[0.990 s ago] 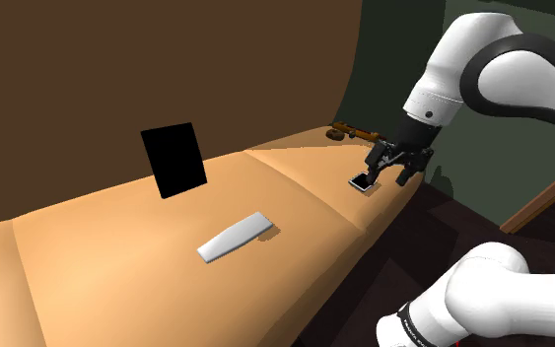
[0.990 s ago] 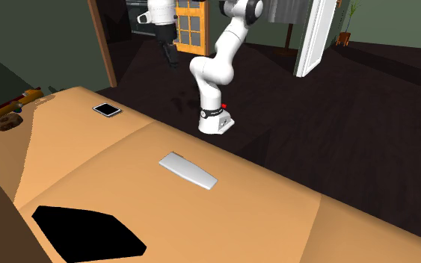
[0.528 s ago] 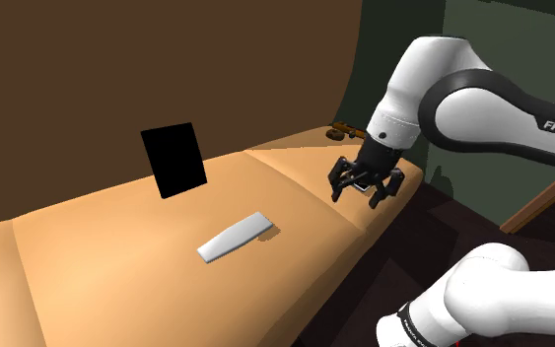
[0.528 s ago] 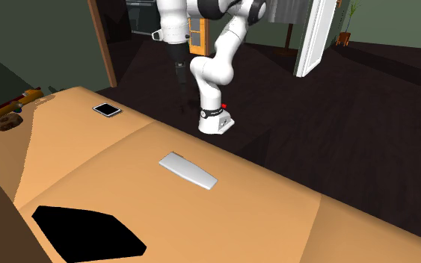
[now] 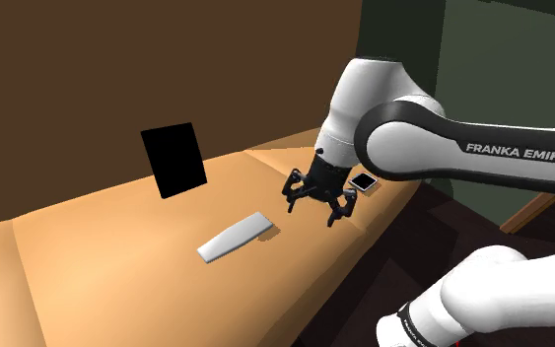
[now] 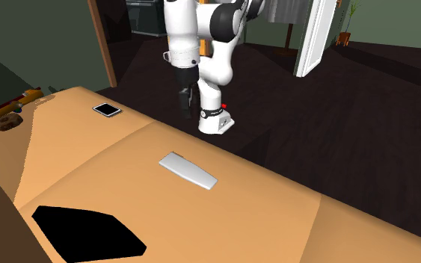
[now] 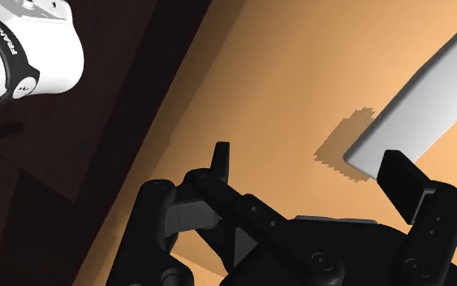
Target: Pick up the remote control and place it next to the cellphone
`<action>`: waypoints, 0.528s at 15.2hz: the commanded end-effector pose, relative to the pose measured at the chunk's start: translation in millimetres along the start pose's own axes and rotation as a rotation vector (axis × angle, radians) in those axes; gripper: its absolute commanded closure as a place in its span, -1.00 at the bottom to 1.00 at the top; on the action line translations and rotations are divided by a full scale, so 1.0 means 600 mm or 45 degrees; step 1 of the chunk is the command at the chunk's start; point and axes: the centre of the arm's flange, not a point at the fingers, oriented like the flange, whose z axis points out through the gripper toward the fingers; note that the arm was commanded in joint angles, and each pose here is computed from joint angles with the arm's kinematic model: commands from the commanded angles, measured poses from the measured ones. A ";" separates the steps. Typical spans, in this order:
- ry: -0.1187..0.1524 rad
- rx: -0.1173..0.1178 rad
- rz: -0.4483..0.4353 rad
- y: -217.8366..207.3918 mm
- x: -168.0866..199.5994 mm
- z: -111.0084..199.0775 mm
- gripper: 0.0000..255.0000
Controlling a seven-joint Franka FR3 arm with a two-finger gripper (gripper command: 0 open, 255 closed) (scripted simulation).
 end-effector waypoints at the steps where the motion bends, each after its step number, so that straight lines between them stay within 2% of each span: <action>1: 0.003 -0.001 0.097 -0.035 -0.012 0.023 -1.00; 8: 0.016 -0.011 0.412 -0.169 -0.031 0.101 -1.00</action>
